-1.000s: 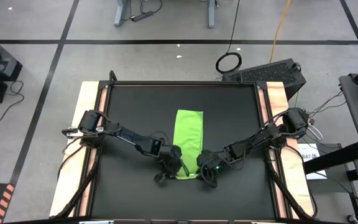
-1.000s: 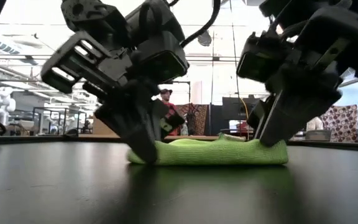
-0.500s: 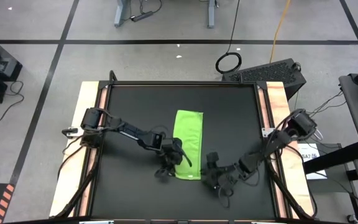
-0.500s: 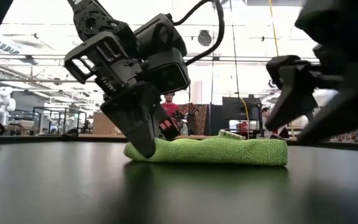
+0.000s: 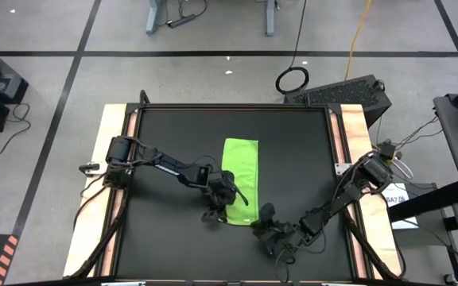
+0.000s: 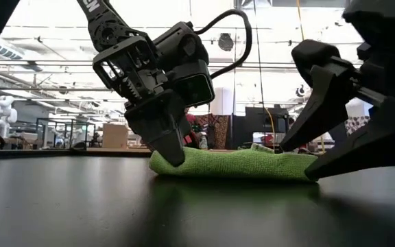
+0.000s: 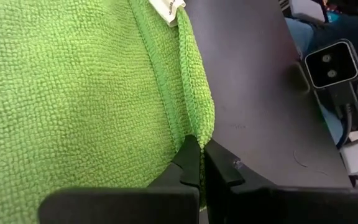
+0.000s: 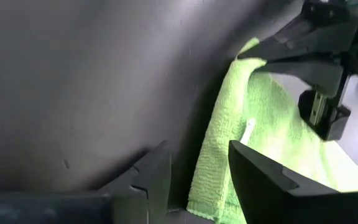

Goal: Roll towel
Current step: Roll the green towel on the table

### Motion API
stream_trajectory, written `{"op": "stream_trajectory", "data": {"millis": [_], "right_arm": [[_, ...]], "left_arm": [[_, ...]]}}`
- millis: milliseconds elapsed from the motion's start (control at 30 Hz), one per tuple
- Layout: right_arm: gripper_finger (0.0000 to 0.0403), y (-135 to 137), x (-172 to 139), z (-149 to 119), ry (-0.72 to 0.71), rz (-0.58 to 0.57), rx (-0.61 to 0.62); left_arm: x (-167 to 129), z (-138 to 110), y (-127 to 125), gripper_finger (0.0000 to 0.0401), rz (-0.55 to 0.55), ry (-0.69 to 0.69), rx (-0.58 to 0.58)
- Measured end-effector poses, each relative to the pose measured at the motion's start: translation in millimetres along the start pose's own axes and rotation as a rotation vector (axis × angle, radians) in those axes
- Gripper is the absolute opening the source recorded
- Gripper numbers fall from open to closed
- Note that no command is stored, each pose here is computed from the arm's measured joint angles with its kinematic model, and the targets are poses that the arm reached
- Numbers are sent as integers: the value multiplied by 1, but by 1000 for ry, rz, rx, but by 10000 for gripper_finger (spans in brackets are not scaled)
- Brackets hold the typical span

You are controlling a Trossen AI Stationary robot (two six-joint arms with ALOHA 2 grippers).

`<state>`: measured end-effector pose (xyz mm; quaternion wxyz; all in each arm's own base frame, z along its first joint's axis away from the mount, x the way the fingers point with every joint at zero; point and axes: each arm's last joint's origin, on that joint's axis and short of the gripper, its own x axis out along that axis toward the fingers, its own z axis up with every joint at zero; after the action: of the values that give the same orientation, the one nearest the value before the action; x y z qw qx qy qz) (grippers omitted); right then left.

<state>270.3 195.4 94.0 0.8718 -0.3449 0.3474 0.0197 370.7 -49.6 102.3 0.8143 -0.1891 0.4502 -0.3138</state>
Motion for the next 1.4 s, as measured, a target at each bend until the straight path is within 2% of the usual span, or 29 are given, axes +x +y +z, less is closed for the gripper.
{"op": "stream_trajectory", "data": {"millis": [567,1100,1400], "right_arm": [[125,7,-5,-4,26,-32,-36],[123,-6,7,-13,111,56,43],[66,-15,14,-17,129,76,55]], "left_arm": [[-1,-1,6,0,-2,-4,-36],[-1,-1,6,0,-3,-8,-41],[-1,2,5,0,-53,-30,-16]]}}
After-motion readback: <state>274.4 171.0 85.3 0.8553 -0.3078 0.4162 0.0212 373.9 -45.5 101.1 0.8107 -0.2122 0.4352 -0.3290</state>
